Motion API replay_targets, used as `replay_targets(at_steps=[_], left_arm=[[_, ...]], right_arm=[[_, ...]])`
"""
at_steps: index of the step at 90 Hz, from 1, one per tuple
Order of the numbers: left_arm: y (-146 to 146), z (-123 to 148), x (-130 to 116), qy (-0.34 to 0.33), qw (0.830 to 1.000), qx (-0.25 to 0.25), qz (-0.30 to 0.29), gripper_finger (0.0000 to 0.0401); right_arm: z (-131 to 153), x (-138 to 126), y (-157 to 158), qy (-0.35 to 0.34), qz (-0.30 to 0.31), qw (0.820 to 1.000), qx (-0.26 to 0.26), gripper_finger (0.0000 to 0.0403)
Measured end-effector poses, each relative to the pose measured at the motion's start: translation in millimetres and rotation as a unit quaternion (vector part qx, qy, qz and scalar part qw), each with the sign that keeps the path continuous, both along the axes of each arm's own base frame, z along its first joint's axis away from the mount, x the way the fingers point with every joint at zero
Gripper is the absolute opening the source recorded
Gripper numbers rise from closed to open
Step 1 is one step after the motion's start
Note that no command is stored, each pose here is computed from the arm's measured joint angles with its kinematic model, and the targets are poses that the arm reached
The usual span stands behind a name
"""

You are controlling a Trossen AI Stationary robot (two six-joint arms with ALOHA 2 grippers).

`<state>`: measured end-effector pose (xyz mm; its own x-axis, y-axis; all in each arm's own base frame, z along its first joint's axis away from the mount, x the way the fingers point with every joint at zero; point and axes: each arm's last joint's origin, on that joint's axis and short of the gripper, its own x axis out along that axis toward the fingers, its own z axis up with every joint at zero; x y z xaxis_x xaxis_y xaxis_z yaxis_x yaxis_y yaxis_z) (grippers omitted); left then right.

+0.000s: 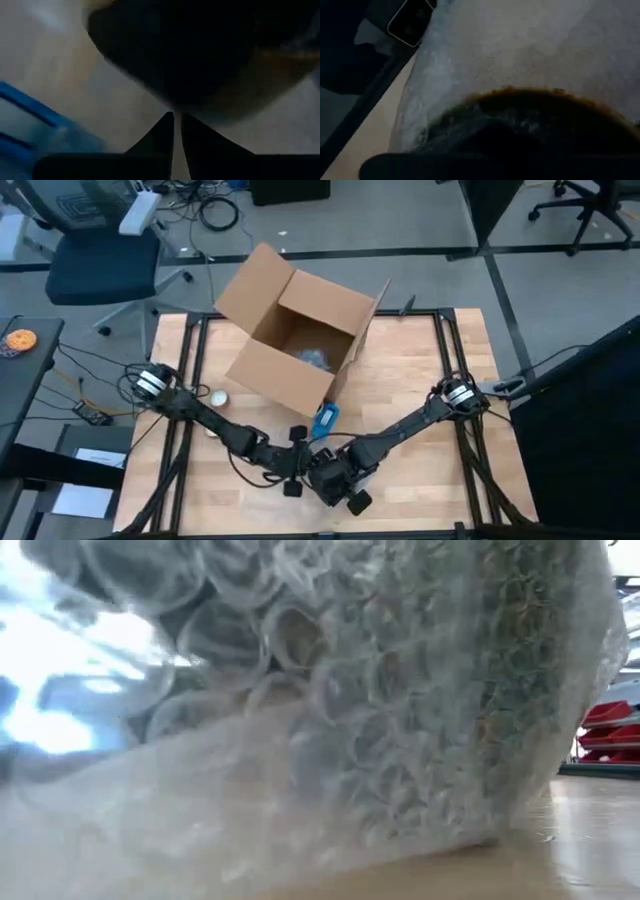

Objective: Wrap mug
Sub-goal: Wrap the brown mug with the bubble wrap on the table

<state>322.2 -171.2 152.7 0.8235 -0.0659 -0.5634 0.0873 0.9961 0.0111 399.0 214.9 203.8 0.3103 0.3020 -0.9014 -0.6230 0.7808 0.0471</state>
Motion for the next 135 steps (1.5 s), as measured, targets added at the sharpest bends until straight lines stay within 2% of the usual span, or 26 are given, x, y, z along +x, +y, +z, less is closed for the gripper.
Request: replay_targets(at_steps=[18, 23, 35, 53, 67, 72, 84, 101, 115, 135], left_arm=[[-2.1, -29.4, 5.7, -0.02, 0.995, 0.085, 0.043, 0.0021], [3.1, -42.1, 3.8, -0.005, 0.993, 0.101, 0.053, 0.0021], [15.8, -57.6, 0.0, -0.002, 0.992, 0.104, 0.072, 0.0021], [21.9, -66.2, -11.2, -0.002, 0.992, 0.104, 0.075, 0.0021], [24.0, -70.4, -15.8, 0.006, 0.992, 0.109, 0.071, 0.0021], [24.3, -70.6, -15.9, 0.007, 0.991, 0.111, 0.069, 0.0021], [24.2, -70.5, -15.7, 0.003, 0.991, 0.117, 0.064, 0.0021], [24.6, -65.4, -15.9, 0.0, 0.991, 0.12, 0.059, 0.0021], [28.8, -46.1, -23.7, 0.018, 0.988, 0.147, 0.041, 0.0021], [33.1, -11.1, -40.0, 0.035, 0.987, 0.152, 0.046, 0.0021]], right_arm=[[-3.9, -2.0, -0.2, -0.002, 0.004, 1.0, -0.019, 0.0], [-5.7, -1.6, -1.9, -0.009, 0.01, 0.999, -0.032, 0.0], [-9.0, 2.3, -5.5, -0.045, 0.056, 0.997, -0.042, 0.0], [-11.3, 10.6, -9.2, -0.054, 0.103, 0.992, 0.053, 0.0], [-3.4, 13.3, -1.9, -0.065, 0.126, 0.984, 0.108, 0.0], [-0.8, 15.3, 0.9, -0.08, 0.133, 0.98, 0.123, 0.0], [-1.9, 15.1, -1.5, -0.072, 0.121, 0.984, 0.112, 0.0], [-0.9, 20.9, -4.6, -0.088, 0.113, 0.981, 0.131, 0.0], [0.1, 23.3, -4.7, -0.104, 0.1, 0.982, 0.122, 0.0], [0.1, 27.2, -12.0, -0.093, 0.056, 0.986, 0.128, 0.0]])
